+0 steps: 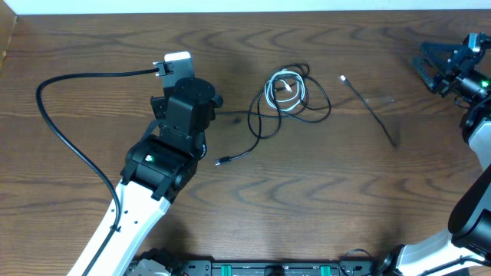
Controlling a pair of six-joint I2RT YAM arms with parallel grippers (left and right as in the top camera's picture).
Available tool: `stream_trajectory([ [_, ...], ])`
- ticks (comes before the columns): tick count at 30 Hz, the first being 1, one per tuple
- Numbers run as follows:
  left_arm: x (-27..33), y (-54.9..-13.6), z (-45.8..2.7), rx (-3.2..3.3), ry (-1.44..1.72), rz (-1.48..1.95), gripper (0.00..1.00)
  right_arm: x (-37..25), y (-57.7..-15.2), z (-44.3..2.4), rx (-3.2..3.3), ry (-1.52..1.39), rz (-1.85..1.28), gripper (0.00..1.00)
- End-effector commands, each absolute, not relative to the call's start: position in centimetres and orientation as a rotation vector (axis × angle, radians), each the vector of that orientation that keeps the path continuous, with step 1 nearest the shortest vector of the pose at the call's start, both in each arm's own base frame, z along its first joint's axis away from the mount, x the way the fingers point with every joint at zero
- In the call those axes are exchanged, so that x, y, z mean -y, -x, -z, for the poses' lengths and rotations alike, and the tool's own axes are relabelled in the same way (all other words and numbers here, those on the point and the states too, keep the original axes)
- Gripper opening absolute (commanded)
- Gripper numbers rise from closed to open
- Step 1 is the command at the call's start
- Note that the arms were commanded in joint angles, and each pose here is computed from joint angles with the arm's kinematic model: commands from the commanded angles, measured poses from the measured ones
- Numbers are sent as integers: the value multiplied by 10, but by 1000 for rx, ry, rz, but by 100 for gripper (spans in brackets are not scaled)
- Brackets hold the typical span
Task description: Untangle cables
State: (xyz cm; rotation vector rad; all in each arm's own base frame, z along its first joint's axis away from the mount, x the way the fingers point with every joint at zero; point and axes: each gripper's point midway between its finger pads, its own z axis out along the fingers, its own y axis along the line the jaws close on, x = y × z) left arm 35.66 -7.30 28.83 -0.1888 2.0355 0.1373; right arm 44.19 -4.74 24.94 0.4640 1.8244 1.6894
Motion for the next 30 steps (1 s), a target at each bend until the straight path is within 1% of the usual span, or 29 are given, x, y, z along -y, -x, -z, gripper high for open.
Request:
stream_trajectory([
  [1, 71, -356, -302, -2007, 212, -118, 8, 44, -443, -252, -1824, -381, -1653, 99],
  [6, 78, -356, -298, -2026, 186, -77, 8, 38, -444, -252, -1828, -353, -1650, 99],
  [11, 87, -358, -291, -2055, 154, -37, 8, 28, -452, -254, -1826, -463, -1707, 99],
  [15, 89, -359, -288, -2063, 148, -31, 7, 16, -466, -255, -1799, -495, -1674, 99],
  [18, 89, -359, -288, -2064, 147, -31, 8, 18, -482, -254, -1745, -582, -1606, 99],
  [21, 89, -359, -288, -2064, 147, -31, 8, 30, -501, -249, -1681, -666, -1462, 99],
  [24, 89, -359, -288, -2064, 147, -31, 8, 39, -509, -224, -1723, -733, -1311, 99],
  [26, 89, -359, -288, -2065, 147, -32, 8, 47, -509, -189, -1820, -806, -1162, 99],
  [28, 89, -359, -288, -2064, 147, -31, 8, 48, -502, -161, -1925, -809, -1043, 99],
  [30, 90, -360, -288, -2064, 147, -31, 8, 45, -496, -146, -1999, -772, -982, 99],
])
